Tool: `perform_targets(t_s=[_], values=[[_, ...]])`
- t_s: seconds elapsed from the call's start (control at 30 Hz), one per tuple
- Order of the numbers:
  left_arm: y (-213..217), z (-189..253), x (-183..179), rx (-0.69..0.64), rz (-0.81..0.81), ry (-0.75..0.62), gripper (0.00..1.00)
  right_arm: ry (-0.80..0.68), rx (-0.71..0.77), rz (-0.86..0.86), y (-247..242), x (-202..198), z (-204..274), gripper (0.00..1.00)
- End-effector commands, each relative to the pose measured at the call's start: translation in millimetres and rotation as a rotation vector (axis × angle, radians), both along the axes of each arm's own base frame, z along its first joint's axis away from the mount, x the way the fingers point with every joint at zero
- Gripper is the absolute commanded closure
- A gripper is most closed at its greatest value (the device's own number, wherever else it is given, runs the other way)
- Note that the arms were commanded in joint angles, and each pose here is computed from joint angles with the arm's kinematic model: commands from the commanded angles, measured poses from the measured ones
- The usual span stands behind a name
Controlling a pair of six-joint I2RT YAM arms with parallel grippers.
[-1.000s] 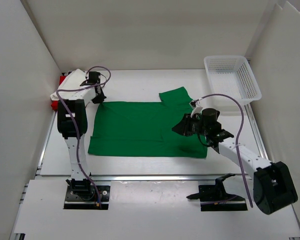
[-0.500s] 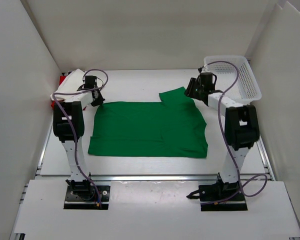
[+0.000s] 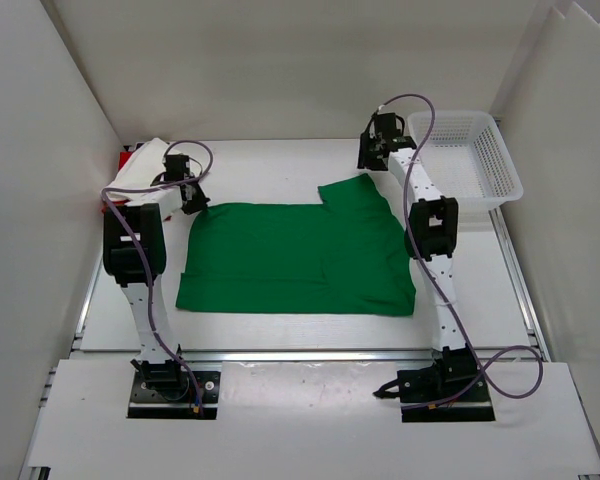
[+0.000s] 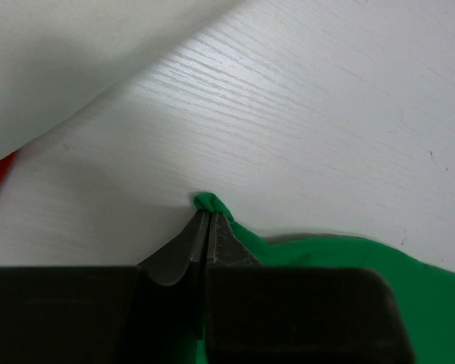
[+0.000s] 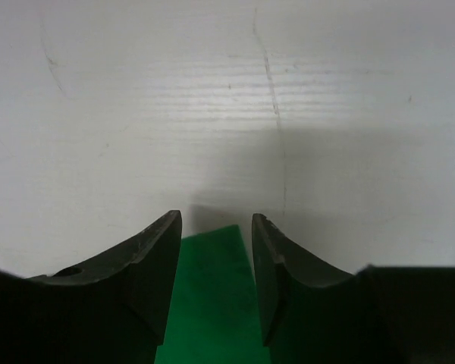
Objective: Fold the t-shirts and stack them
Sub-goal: Grap the side of the flattened tshirt furthest away from the robot with both arms
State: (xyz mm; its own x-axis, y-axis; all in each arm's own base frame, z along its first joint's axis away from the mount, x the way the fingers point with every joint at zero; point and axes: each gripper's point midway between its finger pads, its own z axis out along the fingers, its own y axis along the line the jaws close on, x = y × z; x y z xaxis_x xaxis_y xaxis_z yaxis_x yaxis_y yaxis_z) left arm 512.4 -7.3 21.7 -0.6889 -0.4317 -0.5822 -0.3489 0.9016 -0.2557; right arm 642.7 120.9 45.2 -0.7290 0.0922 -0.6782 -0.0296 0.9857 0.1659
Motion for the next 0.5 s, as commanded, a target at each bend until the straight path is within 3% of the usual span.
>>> perform_targets(t_s=[0.0,0.23,0.4,0.47], values=[[-5.8,27.2,1.7,-0.031,-0.010,-0.048,1.00,0.095,-0.015,0.009,-3.2,-19.9,-4.3,0.60],[-4.6,32.4,5.5,-0.021,-0.007,-0.062,1.00,0.114,-0.044,0.039,11.2,-28.0,-7.9,0.68],[-0.9,29.6,3.2,-0.023,-0.004,-0.054,1.00,0.059,-0.034,0.023,12.7,-21.9,21.6,0.97],[-2.8,34.3,1.7,-0.025,-0.007,-0.064,1.00,0.014,-0.030,0.033,16.6,-20.8,49.0,1.00]])
